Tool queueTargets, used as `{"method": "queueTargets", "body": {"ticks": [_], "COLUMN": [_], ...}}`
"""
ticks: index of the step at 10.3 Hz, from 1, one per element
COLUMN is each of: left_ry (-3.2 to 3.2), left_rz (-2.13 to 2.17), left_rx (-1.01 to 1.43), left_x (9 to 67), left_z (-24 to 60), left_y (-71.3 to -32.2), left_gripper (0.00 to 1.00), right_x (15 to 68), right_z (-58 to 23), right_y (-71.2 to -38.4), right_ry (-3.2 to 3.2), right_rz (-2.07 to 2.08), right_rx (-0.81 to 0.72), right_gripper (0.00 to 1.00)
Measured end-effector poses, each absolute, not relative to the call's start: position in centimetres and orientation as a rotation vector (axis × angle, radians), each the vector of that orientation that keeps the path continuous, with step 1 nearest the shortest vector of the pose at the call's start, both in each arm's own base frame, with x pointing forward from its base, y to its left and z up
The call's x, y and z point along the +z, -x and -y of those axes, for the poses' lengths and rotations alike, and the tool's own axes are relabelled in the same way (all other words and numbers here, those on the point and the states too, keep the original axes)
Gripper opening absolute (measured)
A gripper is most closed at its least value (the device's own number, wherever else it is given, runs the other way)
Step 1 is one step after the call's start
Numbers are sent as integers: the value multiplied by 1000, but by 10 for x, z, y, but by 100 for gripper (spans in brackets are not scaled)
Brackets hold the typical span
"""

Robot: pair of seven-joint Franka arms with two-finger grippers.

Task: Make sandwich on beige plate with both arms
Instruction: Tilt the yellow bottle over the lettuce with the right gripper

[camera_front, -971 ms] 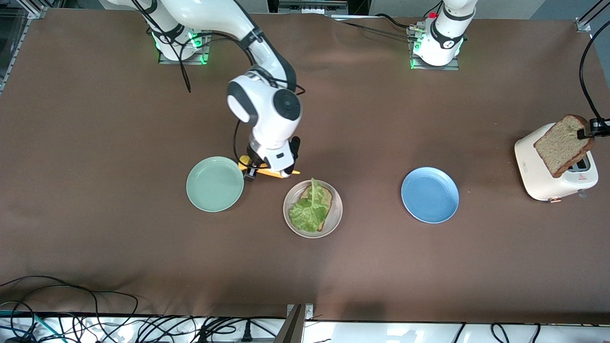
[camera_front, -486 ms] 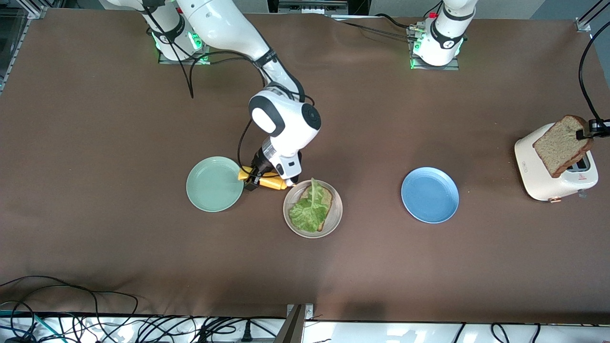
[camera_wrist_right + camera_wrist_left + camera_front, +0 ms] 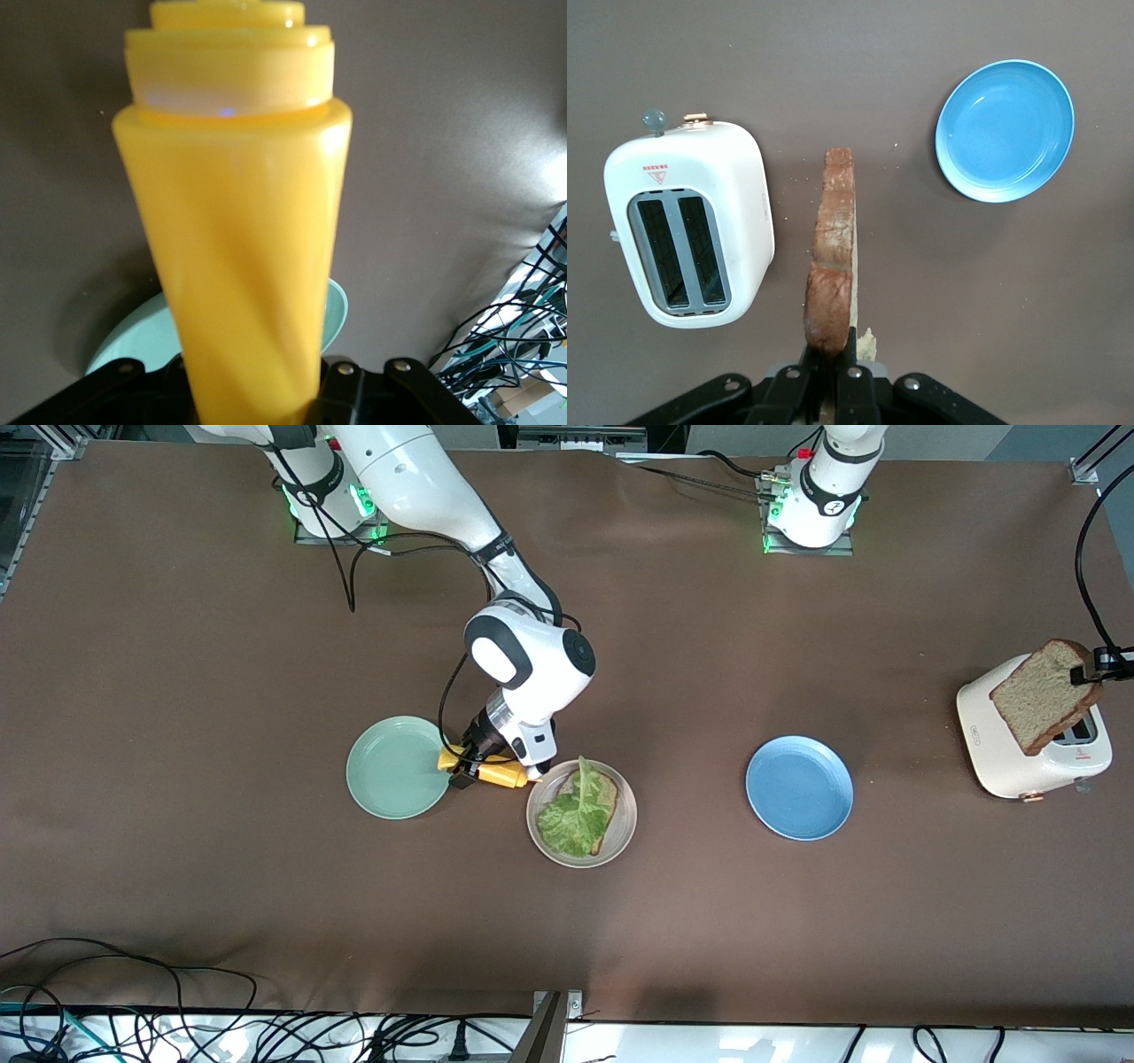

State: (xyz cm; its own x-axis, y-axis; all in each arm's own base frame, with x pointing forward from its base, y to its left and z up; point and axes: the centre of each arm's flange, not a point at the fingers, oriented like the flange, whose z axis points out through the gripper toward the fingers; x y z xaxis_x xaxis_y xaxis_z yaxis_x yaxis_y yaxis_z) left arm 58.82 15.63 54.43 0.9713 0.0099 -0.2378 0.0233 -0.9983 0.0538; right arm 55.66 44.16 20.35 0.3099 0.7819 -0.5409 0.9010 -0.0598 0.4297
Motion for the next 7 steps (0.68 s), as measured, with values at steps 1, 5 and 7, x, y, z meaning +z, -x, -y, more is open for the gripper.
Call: {"method": "queueTargets", "body": {"ticks": [1,5,7], "left_ry": [-3063,-3063,-3063], "left_rz": [-26,-27,-27], "left_rx": [-369,-369,-369], "left_x": [544,544,544], "left_z": [-156,-156,-156], "left_y": [-588,-588,-588], "left_gripper": [8,8,8], "right_x": [202,203,206], "right_z": [-444,-443,-441], "right_y": [-556,-558,-561], "right_ry": [-1859,-1858,-1861], "right_rz": [-1497,-1491,-1484], "right_rx": [-206,-204,-198], "right_gripper": [22,22,22]}}
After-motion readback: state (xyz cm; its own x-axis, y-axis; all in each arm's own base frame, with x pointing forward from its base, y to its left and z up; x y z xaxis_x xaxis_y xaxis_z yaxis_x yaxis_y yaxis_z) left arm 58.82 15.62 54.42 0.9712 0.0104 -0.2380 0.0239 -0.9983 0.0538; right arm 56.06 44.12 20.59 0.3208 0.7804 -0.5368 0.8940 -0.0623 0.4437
